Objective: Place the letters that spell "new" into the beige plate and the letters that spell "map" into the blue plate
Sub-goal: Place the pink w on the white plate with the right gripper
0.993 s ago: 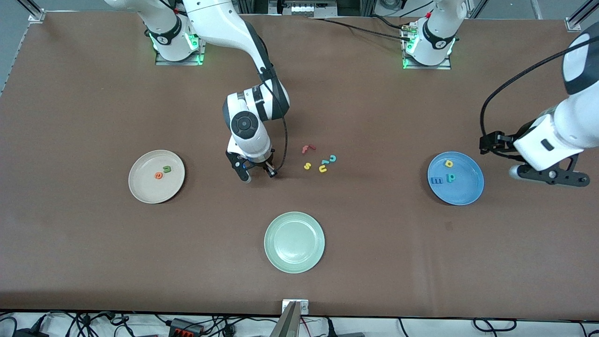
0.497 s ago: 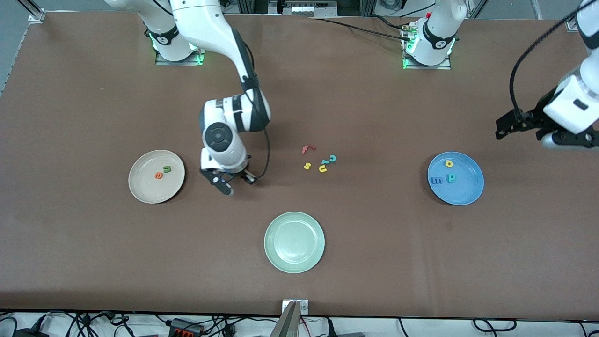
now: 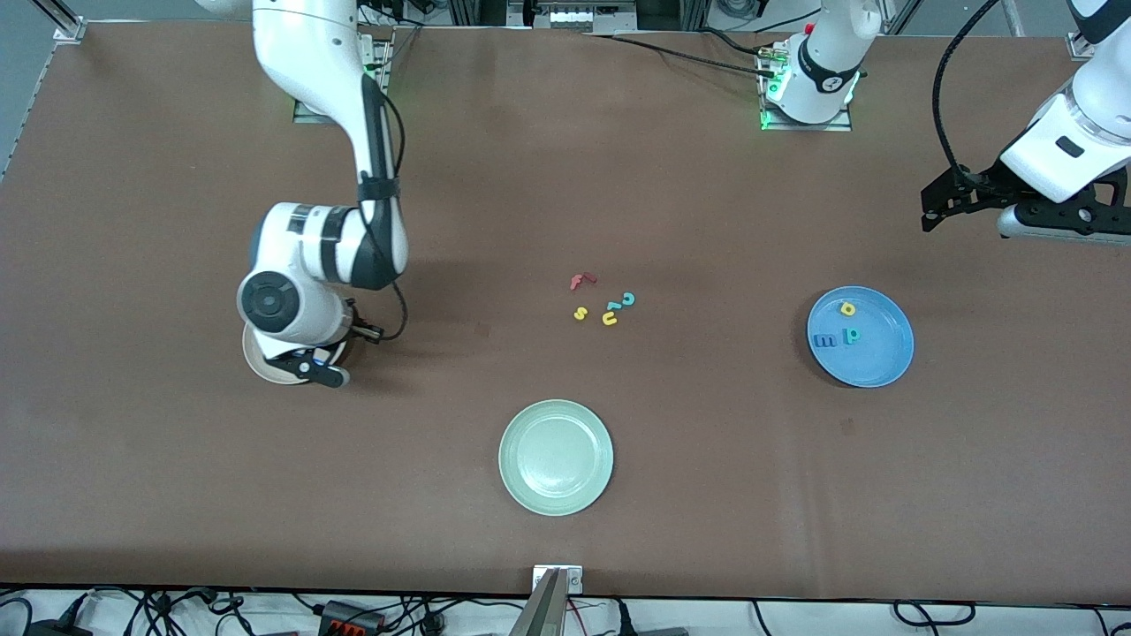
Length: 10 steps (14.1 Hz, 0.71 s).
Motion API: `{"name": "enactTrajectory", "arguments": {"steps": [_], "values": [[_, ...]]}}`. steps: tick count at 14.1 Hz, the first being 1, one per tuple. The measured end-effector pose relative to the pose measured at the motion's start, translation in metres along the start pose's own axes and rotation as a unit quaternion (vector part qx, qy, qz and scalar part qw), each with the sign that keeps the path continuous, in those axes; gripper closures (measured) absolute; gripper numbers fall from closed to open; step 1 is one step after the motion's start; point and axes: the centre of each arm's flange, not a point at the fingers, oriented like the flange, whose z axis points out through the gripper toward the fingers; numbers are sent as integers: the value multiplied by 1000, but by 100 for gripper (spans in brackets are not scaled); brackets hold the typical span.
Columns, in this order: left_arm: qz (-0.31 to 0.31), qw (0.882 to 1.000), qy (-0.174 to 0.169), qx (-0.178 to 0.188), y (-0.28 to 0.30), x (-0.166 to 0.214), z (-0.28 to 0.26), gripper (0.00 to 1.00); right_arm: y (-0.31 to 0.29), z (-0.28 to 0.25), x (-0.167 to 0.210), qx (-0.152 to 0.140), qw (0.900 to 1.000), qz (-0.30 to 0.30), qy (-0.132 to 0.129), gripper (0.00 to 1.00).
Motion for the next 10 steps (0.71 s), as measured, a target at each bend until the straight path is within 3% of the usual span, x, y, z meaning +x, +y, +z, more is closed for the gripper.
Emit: {"name": "enactTrajectory", "arguments": {"steps": [6, 10], "values": [[7, 1000, -13, -2, -6, 6, 4, 0, 101, 30, 26, 3, 995, -93, -25, 74], [10, 1000, -21, -3, -4, 6, 6, 0, 141, 49, 37, 0, 992, -126, -4, 74]]}}
